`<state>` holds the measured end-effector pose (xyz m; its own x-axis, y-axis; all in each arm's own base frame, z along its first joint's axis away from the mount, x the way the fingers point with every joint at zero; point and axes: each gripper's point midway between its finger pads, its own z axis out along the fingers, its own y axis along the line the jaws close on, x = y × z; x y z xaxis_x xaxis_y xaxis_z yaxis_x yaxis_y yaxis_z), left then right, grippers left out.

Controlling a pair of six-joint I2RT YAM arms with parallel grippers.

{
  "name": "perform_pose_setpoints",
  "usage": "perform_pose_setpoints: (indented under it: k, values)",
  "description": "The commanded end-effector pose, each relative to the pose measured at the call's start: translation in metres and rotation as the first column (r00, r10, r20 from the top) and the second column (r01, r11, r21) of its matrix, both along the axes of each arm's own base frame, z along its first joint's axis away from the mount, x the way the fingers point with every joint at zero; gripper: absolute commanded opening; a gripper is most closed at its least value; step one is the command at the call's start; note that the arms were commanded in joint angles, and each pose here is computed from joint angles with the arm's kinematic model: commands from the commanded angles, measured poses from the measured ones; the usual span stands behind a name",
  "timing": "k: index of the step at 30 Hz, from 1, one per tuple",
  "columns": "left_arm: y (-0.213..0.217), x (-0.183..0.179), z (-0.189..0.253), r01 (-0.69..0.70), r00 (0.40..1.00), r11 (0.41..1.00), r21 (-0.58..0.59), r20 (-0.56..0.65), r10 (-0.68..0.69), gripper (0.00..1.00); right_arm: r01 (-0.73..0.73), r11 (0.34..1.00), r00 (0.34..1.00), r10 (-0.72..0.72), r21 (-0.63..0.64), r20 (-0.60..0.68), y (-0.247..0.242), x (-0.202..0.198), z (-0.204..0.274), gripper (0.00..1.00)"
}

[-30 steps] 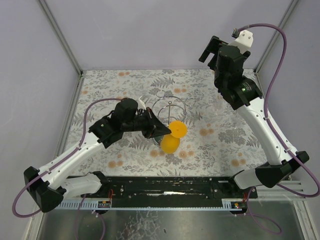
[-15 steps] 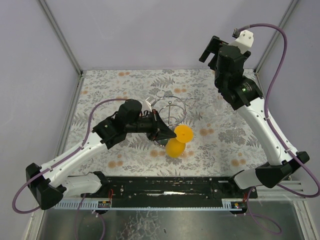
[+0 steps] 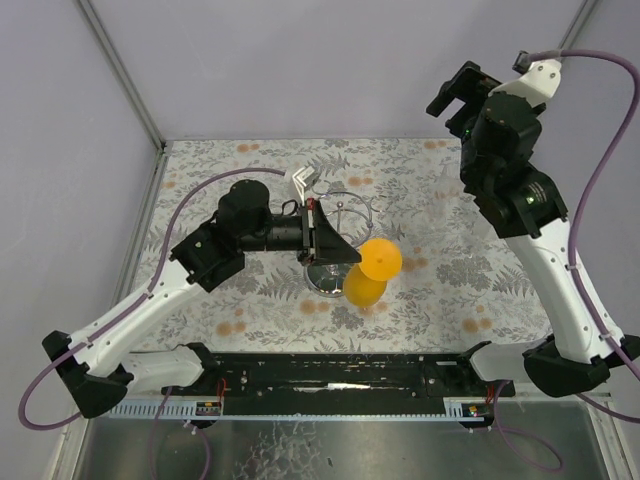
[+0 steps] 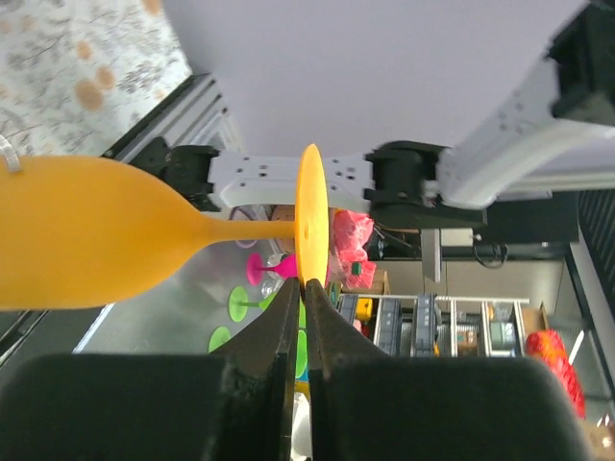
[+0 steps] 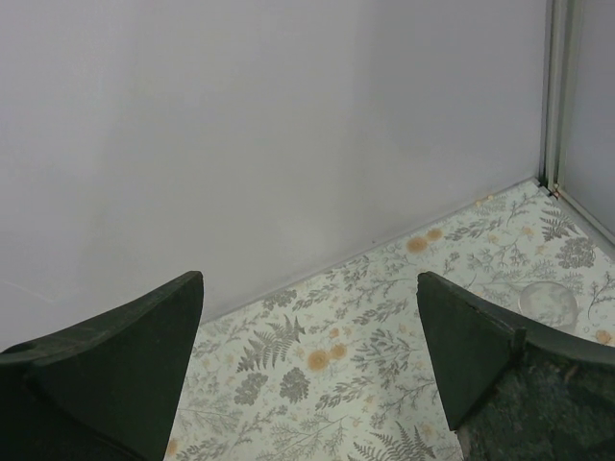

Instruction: Take the wine glass off the wine glass rack

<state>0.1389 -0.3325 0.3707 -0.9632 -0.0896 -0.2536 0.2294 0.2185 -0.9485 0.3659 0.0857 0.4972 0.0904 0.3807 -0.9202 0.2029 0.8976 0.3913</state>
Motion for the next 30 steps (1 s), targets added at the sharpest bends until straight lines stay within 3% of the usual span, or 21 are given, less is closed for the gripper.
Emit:
perform_pose_setpoints:
  k: [1,7,12,17,21,30]
  values:
    - [-0.002,-0.013,0.060,0.120,0.972,0.981,-0.150,0.220,-0.085,0.00,0.036,0.999,0.995,-0.038,0.019,0.087,-0.019,-0.021,0.042,0.99]
    - [-0.002,-0.023,0.095,0.194,0.949,0.956,-0.222,0.288,-0.126,0.00,0.039,0.999,0.993,-0.040,0.012,0.112,-0.023,-0.027,0.062,0.99]
    - [-0.001,-0.029,0.132,0.275,0.885,0.923,-0.271,0.445,-0.133,0.00,0.042,0.999,0.991,-0.044,0.015,0.124,-0.026,-0.031,0.069,0.99]
    - [-0.003,-0.024,0.146,0.322,0.717,0.926,-0.197,0.689,-0.103,0.00,0.046,0.999,0.995,-0.047,0.015,0.092,-0.026,-0.032,0.068,0.99]
    - [-0.003,-0.017,0.140,0.332,0.536,0.937,-0.105,0.839,-0.095,0.00,0.025,0.999,0.999,-0.026,0.023,0.024,-0.020,-0.029,0.062,0.99]
    - [-0.010,0.010,0.088,0.255,0.147,0.958,0.128,0.975,-0.169,0.00,-0.038,0.996,0.995,0.046,0.085,-0.090,-0.006,-0.029,0.039,0.99]
